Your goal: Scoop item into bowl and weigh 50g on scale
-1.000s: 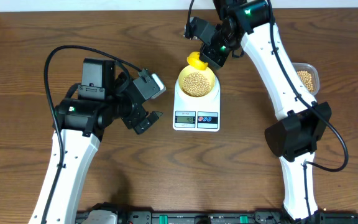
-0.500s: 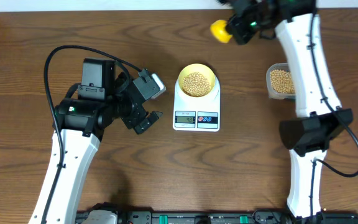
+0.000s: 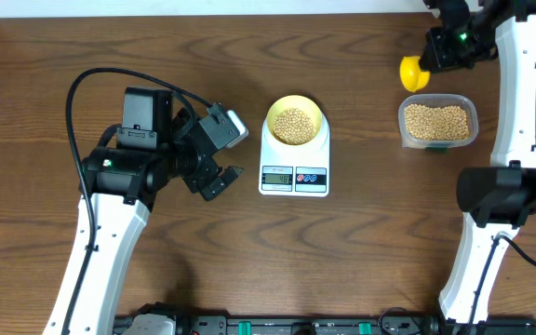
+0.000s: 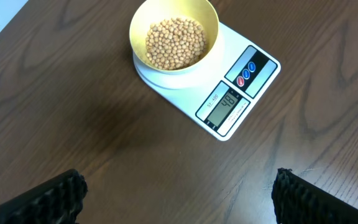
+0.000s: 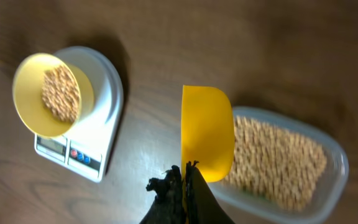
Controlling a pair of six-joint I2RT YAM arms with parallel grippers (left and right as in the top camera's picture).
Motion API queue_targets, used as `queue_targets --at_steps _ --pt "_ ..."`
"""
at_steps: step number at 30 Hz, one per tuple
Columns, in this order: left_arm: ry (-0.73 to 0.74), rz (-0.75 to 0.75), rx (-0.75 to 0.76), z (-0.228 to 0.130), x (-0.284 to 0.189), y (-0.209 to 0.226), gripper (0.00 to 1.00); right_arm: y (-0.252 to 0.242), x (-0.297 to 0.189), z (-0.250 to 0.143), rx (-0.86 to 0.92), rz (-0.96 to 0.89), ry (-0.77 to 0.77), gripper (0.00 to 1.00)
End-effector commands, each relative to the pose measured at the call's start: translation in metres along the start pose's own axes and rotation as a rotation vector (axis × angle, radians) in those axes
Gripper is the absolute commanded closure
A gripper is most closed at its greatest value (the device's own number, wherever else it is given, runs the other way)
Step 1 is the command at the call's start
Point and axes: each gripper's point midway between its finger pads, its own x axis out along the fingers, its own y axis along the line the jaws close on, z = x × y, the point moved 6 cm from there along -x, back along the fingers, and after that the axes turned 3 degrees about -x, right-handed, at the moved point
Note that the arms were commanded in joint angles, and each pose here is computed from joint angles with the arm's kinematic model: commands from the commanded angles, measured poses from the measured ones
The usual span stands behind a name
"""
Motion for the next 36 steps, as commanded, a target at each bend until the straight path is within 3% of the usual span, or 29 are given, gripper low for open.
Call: queue_targets --at_steps 1,11,22,36 --pt "0.003 -0.011 -0.017 -0.002 0.002 0.0 0.02 -0.013 -0.001 -0.005 0.1 -0.083 0.03 0.99" --pt "0.003 -0.011 -0.017 -0.002 0.002 0.0 0.02 -0.039 -0.001 -0.016 0.128 -0.297 0.112 0.99" --pt "0.003 -0.011 -0.017 -0.002 0.002 0.0 0.02 -0.063 0.037 -0.045 0.191 -0.26 0.27 0.99" --pt "0.003 -0.011 -0.017 -0.002 0.002 0.0 0.02 -0.075 0.081 -0.048 0.191 -0.217 0.263 0.99"
